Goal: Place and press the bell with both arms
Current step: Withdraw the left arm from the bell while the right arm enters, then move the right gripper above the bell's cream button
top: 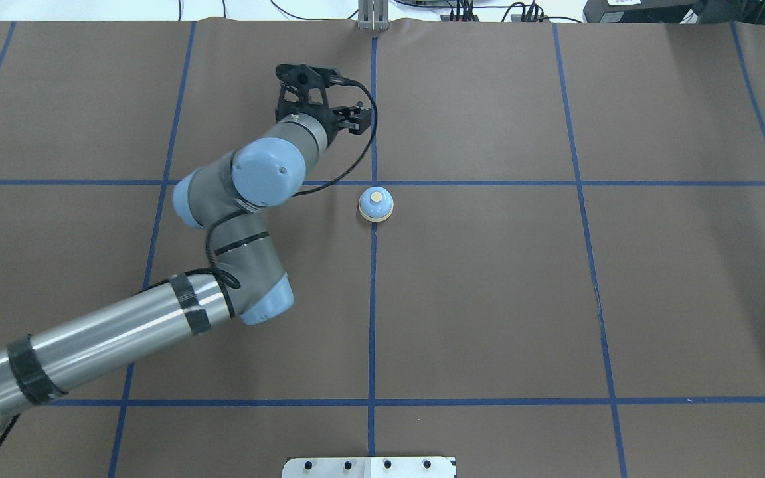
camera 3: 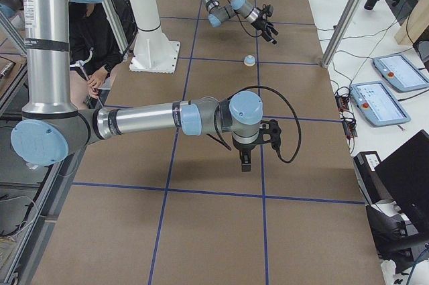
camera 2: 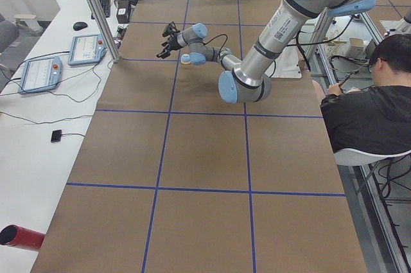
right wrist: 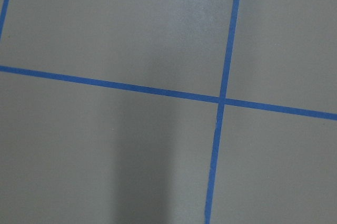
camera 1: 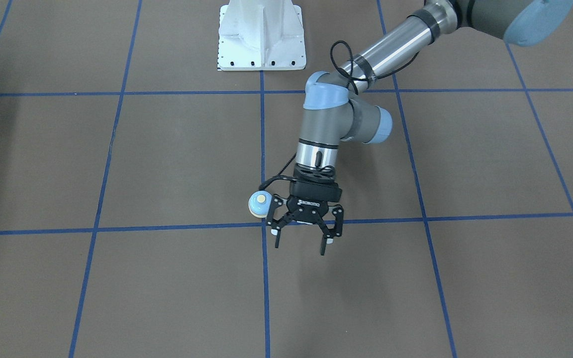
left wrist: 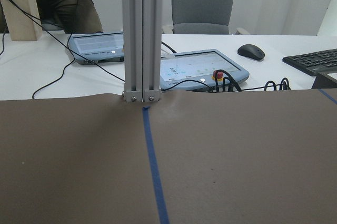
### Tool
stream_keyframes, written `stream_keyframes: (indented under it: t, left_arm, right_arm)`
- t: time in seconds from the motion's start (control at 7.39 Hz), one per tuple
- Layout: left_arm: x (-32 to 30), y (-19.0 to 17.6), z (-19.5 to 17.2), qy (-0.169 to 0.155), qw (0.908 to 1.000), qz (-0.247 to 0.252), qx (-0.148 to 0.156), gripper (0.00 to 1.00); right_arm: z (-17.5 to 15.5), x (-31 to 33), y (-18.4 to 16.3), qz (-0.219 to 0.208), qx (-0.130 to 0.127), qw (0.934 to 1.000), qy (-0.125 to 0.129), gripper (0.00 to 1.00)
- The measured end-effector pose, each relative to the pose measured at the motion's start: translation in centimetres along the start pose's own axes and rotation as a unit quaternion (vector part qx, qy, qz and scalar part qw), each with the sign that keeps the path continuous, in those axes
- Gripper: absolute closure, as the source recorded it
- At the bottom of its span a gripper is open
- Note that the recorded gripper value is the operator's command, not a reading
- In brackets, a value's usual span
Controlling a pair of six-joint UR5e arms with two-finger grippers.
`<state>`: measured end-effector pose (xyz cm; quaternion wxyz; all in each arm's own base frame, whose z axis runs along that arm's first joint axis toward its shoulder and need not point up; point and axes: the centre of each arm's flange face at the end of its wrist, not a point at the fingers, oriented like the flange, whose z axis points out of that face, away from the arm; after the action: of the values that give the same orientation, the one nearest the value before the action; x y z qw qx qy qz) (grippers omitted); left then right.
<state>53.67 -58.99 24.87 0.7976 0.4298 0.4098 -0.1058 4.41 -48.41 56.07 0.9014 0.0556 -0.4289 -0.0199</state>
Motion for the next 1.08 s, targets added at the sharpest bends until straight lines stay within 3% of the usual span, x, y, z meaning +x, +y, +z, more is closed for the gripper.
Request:
stream_keyframes:
  t: [0.27,0.54,0.81,1.08]
  left_arm:
    - [-11.4,-2.7,-0.9,-0.006,0.9985,0.014,-0.052,0.0]
    - [-22.7,-5.0,-2.9,-0.013,0.9929,0.006,-0.118,0.0]
    - [-33.8,-4.9,-5.8,-0.025,0.9838,0.03,-0.175,0.0]
    - [-44.1,-4.9,-10.0,-0.029,0.9739,0.056,-0.218,0.0]
  right_arm:
    - [1.1,-5.3,-3.8,-0.029,-0.007,0.9995,-0.009,0.0]
    - [3.0,-13.3,-8.3,-0.031,-0.013,0.9994,-0.001,0.0]
    - [5.5,-22.3,-11.4,0.007,-0.017,0.9998,0.0,0.0]
    - [7.5,-30.8,-12.3,0.042,-0.017,0.999,0.0,0.0]
